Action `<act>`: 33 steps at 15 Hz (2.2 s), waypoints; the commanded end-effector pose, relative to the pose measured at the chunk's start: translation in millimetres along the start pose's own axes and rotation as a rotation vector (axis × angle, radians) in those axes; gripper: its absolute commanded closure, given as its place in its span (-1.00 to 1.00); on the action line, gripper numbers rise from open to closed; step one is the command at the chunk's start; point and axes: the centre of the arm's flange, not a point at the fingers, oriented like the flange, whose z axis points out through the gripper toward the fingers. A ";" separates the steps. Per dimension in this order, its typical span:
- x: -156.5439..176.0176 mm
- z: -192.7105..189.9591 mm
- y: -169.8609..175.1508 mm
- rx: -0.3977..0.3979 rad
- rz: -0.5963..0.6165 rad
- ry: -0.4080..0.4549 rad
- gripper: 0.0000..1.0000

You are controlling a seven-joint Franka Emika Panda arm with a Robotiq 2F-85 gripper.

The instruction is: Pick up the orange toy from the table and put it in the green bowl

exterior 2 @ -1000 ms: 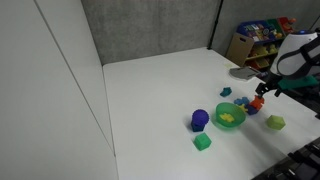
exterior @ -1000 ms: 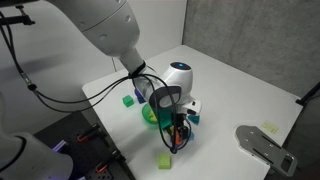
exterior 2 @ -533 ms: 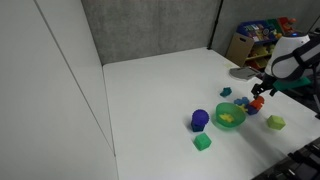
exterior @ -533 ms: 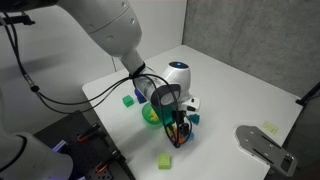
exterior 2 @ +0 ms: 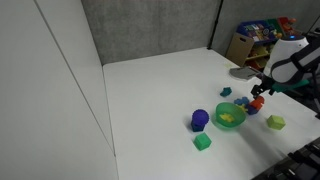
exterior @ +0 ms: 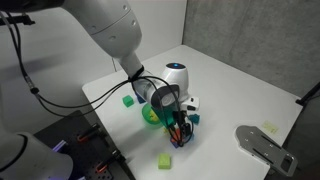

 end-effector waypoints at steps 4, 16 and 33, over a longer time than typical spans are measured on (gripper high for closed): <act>-6.1 12.8 0.8 -0.060 -0.039 0.010 -0.31; -4.2 -59.2 -44.2 -0.096 -0.133 0.072 0.85; -57.0 -130.4 -163.0 0.005 -0.313 0.076 -0.80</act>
